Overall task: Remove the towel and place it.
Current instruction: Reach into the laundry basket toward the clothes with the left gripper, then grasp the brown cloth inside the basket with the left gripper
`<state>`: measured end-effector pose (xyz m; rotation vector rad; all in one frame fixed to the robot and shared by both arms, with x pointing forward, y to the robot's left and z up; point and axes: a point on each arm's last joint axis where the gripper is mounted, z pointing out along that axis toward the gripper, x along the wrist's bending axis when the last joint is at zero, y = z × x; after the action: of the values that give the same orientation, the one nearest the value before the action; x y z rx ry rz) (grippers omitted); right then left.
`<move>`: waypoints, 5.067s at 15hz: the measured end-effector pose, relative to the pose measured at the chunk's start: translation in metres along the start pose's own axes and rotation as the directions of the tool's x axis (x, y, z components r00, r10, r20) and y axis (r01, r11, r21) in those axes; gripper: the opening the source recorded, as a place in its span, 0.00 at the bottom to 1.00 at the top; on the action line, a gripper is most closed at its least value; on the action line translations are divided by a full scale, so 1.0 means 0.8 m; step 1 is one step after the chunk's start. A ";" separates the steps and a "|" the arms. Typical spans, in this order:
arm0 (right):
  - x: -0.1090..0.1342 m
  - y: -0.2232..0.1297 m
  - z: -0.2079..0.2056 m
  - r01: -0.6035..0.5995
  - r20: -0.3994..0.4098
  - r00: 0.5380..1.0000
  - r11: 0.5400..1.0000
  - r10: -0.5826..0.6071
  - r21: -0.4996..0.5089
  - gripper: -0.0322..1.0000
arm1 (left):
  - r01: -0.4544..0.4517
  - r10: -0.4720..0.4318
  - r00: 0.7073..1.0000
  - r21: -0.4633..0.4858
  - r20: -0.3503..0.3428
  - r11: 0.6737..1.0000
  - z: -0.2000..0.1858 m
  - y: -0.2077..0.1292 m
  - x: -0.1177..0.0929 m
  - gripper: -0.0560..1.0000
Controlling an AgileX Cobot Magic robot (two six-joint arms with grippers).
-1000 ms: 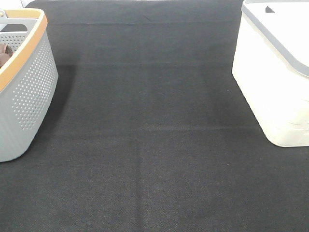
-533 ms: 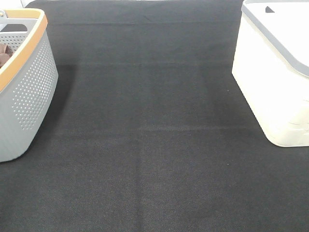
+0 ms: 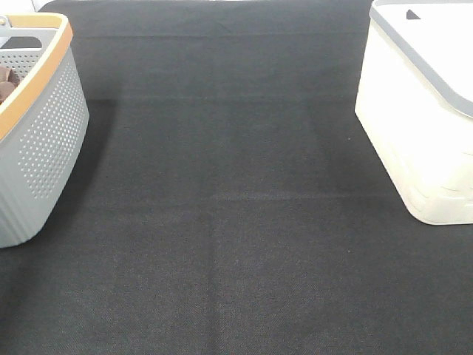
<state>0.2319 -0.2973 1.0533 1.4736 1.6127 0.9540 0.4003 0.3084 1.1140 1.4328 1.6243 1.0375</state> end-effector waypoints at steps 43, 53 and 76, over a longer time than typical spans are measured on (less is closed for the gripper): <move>0.000 0.000 0.000 0.000 0.000 1.000 1.000 0.000 0.000 0.69 | -0.087 0.355 0.914 0.760 -0.196 0.644 0.416 0.029 -0.025 0.57; 0.000 0.000 0.000 0.000 0.000 1.000 1.000 0.000 0.000 0.69 | -0.045 0.310 0.929 0.770 -0.202 0.637 0.414 0.026 -0.028 0.60; 0.000 0.000 0.000 0.000 0.000 1.000 1.000 0.000 0.000 0.69 | -0.064 0.309 0.914 0.659 -0.264 0.749 0.355 0.099 -0.019 0.05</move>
<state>0.2319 -0.2973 1.0533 1.4736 1.6127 0.9540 0.6911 0.3278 1.0685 1.9757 2.2926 0.9287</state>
